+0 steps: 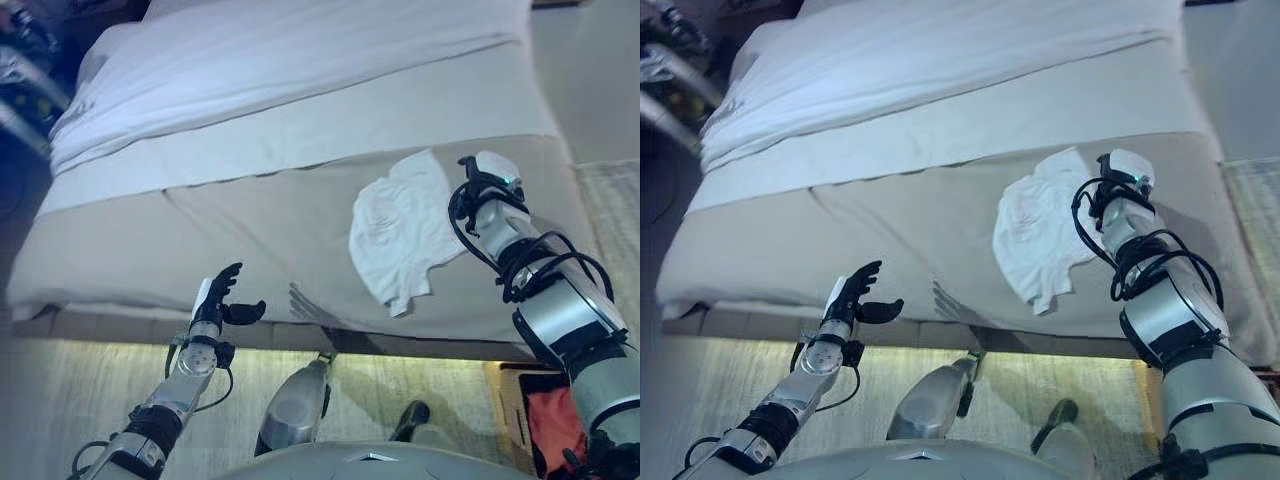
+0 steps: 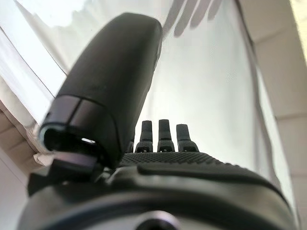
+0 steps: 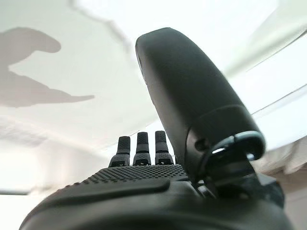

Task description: Pick up the clothes from the bed and place them into the basket

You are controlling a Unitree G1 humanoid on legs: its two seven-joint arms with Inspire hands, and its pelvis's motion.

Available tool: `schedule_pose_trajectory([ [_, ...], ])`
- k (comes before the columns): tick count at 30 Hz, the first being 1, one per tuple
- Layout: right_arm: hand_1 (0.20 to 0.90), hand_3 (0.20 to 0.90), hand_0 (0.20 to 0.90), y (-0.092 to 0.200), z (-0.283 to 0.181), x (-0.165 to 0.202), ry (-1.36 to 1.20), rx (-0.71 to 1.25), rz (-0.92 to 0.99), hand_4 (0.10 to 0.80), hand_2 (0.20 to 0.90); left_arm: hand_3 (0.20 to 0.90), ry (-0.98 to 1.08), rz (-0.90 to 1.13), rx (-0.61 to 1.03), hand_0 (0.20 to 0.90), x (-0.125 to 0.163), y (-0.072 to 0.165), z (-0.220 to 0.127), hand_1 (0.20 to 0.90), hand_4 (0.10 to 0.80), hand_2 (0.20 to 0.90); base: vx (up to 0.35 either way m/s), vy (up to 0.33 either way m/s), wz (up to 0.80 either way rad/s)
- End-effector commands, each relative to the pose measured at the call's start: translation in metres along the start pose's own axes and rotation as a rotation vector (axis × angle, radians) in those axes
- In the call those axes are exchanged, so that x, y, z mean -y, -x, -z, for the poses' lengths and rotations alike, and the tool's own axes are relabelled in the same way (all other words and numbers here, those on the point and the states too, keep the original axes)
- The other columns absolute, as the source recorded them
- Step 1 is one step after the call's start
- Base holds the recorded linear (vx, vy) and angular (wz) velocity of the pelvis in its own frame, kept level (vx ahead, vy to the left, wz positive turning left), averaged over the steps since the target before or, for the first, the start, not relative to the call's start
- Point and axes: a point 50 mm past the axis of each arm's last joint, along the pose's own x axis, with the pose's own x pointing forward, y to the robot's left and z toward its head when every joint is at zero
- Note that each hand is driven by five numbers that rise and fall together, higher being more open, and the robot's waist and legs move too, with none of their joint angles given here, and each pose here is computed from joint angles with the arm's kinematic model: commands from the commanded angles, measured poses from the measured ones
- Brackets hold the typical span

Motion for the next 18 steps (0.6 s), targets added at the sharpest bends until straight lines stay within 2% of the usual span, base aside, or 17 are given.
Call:
schedule_pose_trajectory([
  [1, 0.9, 0.9, 0.9, -0.002, -0.055, 0.084, 0.0, 0.126, 0.235, 0.8, 0.9, 0.9, -0.021, -0.046, 0.373, 0.9, -0.023, -0.017, -0.078, 0.9, 0.8, 0.9, -0.063, 0.028, 0.24],
  [11, 0.9, 0.9, 0.9, -0.003, -0.049, 0.079, 0.024, 0.057, 0.196, 0.8, 0.9, 0.9, 0.045, -0.09, 0.457, 0.9, -0.028, -0.008, -0.092, 0.9, 0.8, 0.9, -0.043, 0.061, 0.17],
  [18, 0.9, 0.9, 0.9, -0.006, -0.018, 0.066, 0.189, -0.155, 0.042, 0.8, 0.9, 0.9, 0.066, -0.112, 0.536, 0.9, -0.029, -0.003, -0.107, 0.9, 0.8, 0.9, -0.02, 0.003, -0.01],
])
